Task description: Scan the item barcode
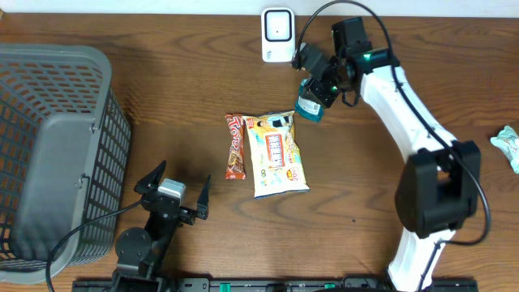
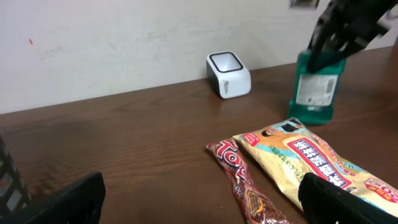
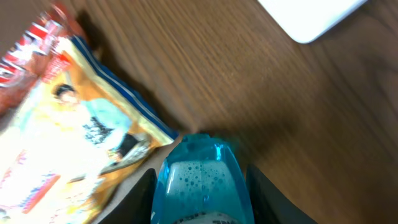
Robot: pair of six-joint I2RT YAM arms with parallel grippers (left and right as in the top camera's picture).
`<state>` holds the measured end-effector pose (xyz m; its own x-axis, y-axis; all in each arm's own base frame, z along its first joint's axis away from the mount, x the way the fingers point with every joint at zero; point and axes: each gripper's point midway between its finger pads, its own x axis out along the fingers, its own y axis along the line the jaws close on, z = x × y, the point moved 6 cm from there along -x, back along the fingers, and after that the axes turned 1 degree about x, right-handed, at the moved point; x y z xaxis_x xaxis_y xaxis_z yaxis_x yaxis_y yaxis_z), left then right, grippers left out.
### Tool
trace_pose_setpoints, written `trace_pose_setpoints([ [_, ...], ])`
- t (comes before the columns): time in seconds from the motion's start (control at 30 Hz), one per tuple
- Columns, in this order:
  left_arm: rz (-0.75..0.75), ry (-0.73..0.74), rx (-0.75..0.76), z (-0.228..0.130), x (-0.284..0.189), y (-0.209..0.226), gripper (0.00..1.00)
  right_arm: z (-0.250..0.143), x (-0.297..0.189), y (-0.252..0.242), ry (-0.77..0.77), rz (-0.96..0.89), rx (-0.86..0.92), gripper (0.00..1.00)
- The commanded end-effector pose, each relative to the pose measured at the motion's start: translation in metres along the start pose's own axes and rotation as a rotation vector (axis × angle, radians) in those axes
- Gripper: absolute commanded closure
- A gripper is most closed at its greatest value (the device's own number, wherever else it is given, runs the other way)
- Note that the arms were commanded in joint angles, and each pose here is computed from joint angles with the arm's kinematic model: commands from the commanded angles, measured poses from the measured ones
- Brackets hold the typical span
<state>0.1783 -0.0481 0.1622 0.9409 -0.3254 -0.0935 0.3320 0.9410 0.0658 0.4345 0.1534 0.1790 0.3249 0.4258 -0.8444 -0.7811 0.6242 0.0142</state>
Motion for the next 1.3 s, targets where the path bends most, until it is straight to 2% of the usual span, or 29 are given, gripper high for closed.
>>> trace_pose_setpoints([
  [0.0,-0.009,0.046,0.002,-0.013,0.001,-0.002,0.01,0.036,-0.080,0.029,-0.199,0.057,0.070,0.91],
  [0.23,-0.009,0.046,0.002,-0.013,0.001,-0.002,0.01,0.035,-0.146,0.085,-0.319,0.453,0.216,0.94],
  [0.53,-0.009,0.046,0.002,-0.013,0.001,-0.002,0.01,0.018,-0.168,0.124,-0.290,0.808,0.315,0.92],
  [0.87,-0.009,0.046,0.002,-0.013,0.001,-0.002,0.01,0.018,-0.180,0.135,-0.317,0.929,0.345,0.93],
  [1.0,-0.009,0.046,0.002,-0.013,0.001,-0.002,0.01,0.017,-0.180,0.135,-0.326,0.921,0.321,0.99],
  [1.27,-0.009,0.046,0.002,-0.013,0.001,-0.002,0.01,0.017,-0.180,0.135,-0.338,0.916,0.297,0.97],
])
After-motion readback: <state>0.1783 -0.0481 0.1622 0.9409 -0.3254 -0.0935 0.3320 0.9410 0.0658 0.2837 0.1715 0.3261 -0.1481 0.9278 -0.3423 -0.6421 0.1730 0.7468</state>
